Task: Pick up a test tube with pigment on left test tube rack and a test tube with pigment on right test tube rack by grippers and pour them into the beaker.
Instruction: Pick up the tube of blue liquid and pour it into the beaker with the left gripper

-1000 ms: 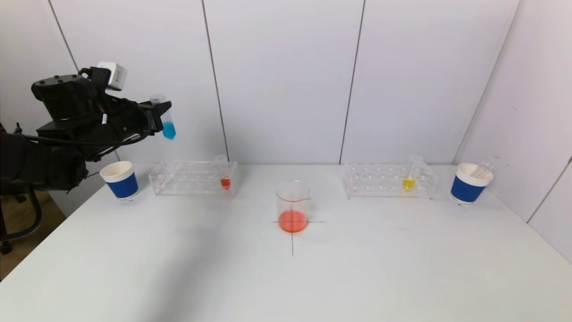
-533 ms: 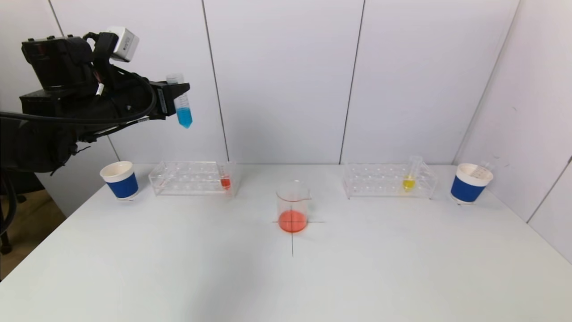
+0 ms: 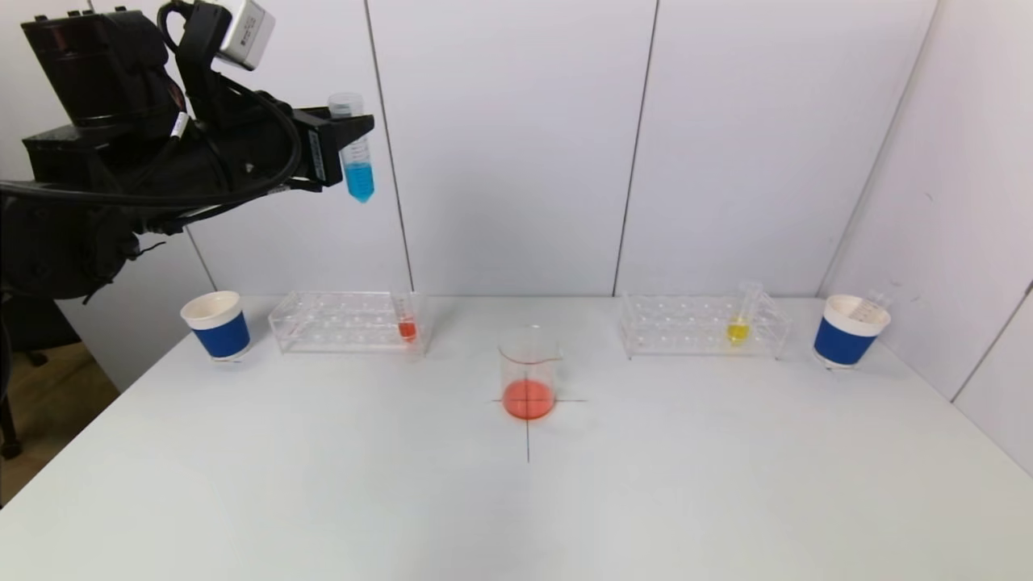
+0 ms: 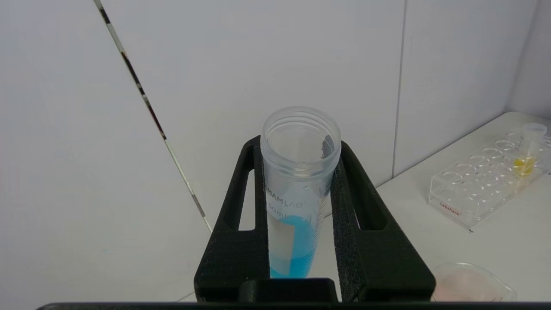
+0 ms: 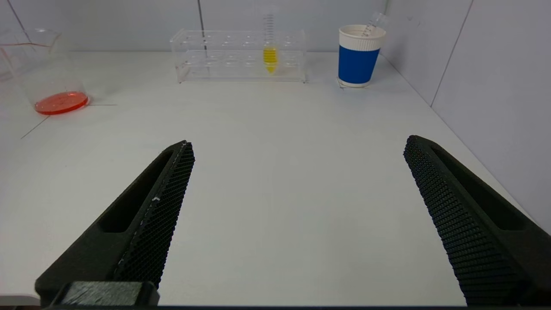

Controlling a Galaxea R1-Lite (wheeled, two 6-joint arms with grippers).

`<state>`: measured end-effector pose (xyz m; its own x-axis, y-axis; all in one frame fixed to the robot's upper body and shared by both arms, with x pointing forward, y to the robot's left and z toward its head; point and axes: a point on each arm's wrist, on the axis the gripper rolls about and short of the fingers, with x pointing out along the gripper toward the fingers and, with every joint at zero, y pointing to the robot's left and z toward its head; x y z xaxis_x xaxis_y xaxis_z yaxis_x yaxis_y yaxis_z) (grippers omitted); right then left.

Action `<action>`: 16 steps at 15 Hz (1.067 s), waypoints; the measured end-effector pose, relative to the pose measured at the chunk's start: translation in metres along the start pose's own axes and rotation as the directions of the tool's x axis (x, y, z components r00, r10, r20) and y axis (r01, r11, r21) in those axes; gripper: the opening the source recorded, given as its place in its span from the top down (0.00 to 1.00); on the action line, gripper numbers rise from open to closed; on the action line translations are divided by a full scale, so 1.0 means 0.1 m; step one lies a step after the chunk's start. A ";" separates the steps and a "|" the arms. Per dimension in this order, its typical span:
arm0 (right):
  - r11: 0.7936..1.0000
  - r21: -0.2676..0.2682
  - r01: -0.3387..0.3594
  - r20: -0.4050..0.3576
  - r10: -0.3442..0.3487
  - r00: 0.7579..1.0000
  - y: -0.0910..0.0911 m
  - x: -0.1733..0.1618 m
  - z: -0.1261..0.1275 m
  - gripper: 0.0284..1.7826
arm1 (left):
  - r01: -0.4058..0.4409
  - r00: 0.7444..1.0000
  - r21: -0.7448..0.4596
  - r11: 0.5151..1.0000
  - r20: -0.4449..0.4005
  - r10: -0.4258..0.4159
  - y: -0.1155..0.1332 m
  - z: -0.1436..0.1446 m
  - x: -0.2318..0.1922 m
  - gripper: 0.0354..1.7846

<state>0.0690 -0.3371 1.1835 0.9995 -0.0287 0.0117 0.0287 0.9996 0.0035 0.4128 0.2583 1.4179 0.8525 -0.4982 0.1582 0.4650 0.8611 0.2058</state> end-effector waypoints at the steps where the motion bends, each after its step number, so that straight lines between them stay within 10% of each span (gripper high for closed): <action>1: 1.000 0.000 0.000 0.000 0.000 1.000 0.00 0.00 0.00 0.01 | 0.013 1.000 0.015 1.000 0.005 -0.013 -0.04 0.02 0.01 0.77; 16: 1.000 0.000 0.000 -0.001 0.000 1.000 0.00 0.00 0.00 0.01 | 0.183 0.983 0.439 0.880 -0.071 -0.169 -0.43 -0.31 0.26 0.77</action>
<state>0.0690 -0.3371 1.1834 0.9995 -0.0287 0.0108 0.0287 0.9996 0.0031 0.4224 0.2117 1.3835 0.7762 -0.6283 0.0520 0.4606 0.6215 0.6337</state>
